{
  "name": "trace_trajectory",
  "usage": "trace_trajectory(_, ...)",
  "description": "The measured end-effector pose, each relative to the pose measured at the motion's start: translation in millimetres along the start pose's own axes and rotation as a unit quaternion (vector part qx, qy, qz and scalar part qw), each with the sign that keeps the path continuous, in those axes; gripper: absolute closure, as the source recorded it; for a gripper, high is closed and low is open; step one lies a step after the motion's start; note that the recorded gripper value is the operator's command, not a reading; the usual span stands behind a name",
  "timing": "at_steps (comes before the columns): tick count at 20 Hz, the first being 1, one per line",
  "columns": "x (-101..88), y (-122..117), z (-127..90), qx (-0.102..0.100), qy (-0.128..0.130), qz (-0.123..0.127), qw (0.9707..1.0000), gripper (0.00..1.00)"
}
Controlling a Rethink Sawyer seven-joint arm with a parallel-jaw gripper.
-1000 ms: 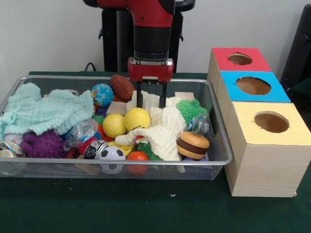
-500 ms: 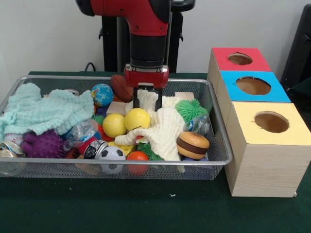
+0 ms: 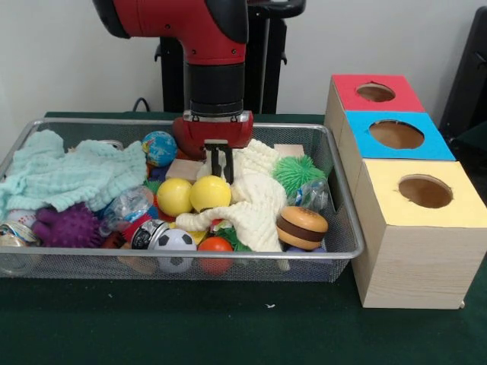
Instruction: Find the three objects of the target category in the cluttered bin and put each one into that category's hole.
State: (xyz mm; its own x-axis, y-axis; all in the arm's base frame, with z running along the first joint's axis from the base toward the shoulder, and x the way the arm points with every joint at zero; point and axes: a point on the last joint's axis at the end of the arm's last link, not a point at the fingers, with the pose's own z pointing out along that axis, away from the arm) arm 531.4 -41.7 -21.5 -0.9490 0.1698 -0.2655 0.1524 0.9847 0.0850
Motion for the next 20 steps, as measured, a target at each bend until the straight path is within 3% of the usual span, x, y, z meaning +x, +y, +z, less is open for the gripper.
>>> trace_trajectory(11, -19.1, -27.7, -9.2, -0.025, -0.001, 0.026, 0.9993, 1.00)
trace_trajectory(20, -36.0, -75.9, -42.3, -0.021, 0.026, 0.013, 0.9993, 1.00)
